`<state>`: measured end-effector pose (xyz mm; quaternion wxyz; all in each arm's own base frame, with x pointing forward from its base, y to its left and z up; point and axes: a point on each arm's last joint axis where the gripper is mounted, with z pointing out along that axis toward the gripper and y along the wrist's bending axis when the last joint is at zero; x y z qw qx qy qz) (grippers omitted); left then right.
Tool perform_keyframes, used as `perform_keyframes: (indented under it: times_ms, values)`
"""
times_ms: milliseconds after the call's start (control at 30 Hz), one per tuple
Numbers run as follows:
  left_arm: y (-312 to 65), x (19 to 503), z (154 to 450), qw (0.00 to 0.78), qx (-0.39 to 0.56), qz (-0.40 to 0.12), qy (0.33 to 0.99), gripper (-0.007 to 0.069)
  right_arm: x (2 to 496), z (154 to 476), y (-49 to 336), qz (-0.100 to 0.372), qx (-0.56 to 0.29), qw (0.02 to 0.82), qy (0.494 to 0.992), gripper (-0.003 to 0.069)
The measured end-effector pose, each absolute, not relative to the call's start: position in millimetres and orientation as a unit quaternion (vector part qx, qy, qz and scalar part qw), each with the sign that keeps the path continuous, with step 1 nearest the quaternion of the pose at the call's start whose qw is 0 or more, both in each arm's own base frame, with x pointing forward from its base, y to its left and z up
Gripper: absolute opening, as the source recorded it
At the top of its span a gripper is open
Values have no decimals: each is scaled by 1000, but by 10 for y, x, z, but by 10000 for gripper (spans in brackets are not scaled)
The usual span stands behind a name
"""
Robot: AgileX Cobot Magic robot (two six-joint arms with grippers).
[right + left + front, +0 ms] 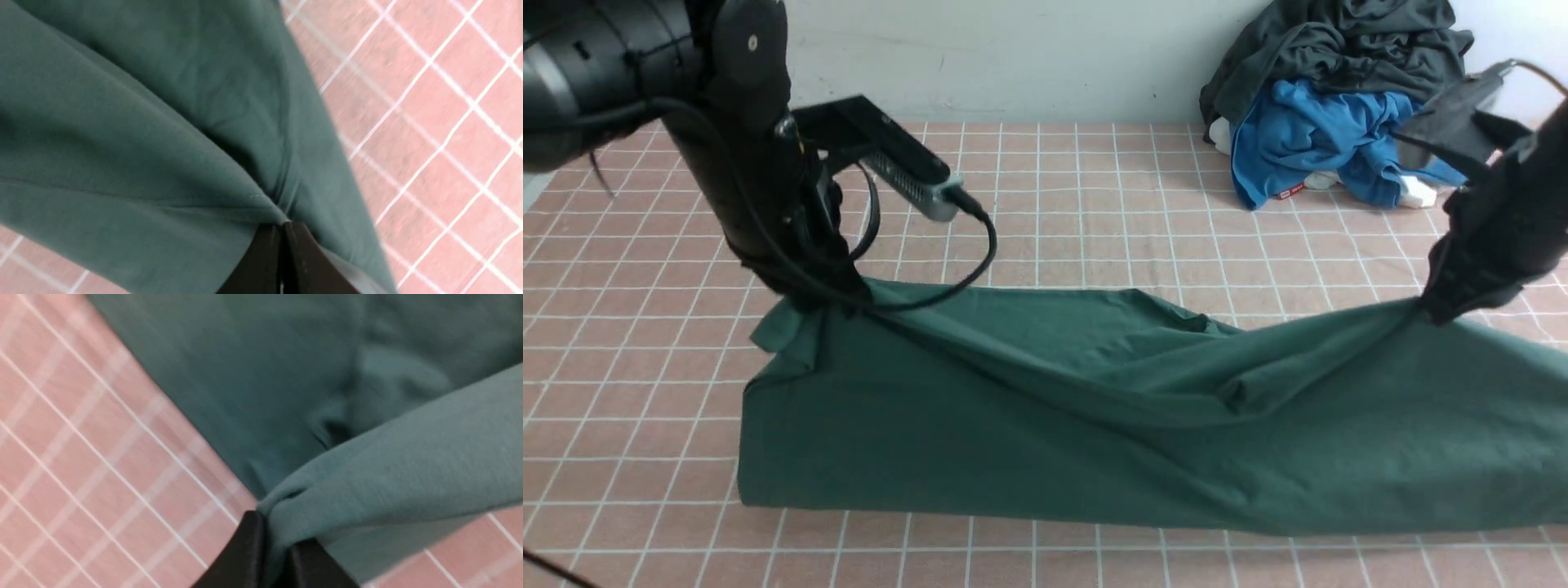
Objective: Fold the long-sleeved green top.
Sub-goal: Use both arms to drag the lower edge of the fabric forward and fold it over the upper edge
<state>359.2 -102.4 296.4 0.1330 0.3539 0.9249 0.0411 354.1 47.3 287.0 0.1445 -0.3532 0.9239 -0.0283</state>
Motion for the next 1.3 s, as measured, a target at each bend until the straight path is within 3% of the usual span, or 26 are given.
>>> perform_keyframes:
  times_ms: [200, 500, 633, 700, 833, 967, 1067, 1200, 1300]
  values:
    - [-947, 4127, 2791, 127, 334, 45, 933, 16, 3989, 2765, 481, -27, -336, 147, 930, -10]
    - [-889, 4526, 2354, 128, 321, 47, 937, 18, 4368, 2301, 412, -25, -303, 140, 942, -10]
    - [-901, 4642, 2202, 151, 321, 51, 933, 44, 4477, 2081, 394, -22, -273, 145, 951, -10]
    - [-909, 4689, 2129, 160, 322, 53, 932, 93, 4530, 1979, 397, -21, -259, 151, 954, 2]
    - [-902, 4722, 2074, 164, 318, 59, 932, 220, 4586, 1899, 398, -20, -229, 165, 959, 84]
    - [-872, 4744, 2085, 166, 279, 70, 943, 398, 4603, 1949, 391, -18, -180, 176, 968, 243]
    - [-840, 4749, 2180, 159, 244, 79, 953, 491, 4578, 2113, 375, -22, -157, 187, 969, 341]
    - [-835, 4709, 2328, 134, 208, 71, 966, 520, 4468, 2463, 412, -9, -147, 207, 967, 410]
    - [-977, 4661, 2354, 130, 198, 19, 971, 464, 4369, 2631, 747, 47, -180, 220, 958, 420]
